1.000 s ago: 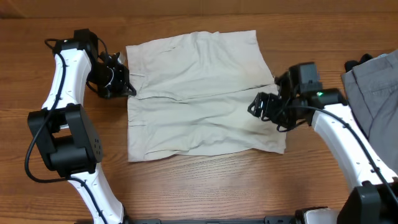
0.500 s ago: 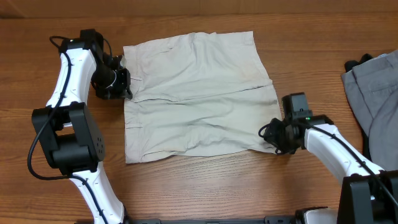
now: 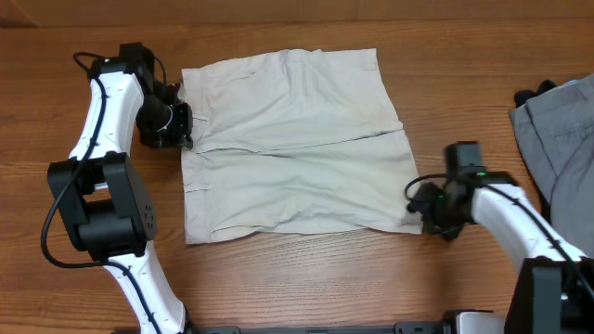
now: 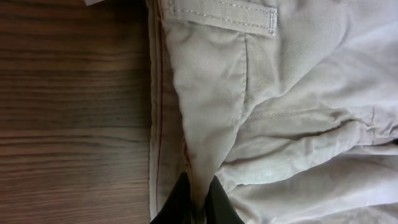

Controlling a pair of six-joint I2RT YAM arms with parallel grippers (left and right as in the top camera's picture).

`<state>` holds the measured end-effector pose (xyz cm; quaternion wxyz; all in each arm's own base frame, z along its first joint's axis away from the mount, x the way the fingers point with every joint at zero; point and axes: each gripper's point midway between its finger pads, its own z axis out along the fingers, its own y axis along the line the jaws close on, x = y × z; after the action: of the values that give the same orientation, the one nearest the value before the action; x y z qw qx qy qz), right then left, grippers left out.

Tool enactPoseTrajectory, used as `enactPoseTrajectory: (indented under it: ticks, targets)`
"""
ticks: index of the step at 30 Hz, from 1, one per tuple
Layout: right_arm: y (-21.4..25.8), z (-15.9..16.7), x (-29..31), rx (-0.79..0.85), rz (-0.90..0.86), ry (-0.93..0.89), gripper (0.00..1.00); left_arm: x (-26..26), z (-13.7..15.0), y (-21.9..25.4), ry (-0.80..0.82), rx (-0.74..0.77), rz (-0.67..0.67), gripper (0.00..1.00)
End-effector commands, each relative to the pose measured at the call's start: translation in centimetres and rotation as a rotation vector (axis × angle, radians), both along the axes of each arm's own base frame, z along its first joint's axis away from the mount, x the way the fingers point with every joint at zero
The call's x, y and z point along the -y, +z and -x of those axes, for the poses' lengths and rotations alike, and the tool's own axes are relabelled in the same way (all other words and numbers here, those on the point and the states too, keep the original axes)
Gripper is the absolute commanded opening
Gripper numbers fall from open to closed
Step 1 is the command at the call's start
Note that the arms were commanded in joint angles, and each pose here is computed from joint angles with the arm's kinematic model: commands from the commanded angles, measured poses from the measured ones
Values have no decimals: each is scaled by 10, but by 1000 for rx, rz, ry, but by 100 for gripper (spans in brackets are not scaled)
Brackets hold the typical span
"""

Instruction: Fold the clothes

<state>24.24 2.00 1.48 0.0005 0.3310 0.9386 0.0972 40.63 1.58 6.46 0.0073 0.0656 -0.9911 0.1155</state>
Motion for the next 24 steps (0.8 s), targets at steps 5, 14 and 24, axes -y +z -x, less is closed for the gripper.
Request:
enactPoseTrajectory:
  ticks: [5, 14, 24]
  targets:
    - [22, -4, -8, 37, -168, 13, 61, -8, -8, -3, -12, 23, -22, 4]
    - [4, 23, -19, -52, -214, -56, 51, -8, -8, -3, -12, 22, -22, 6]
    - [-19, 31, -26, -29, -250, -100, 19, -8, -8, -3, -12, 22, -23, 6]
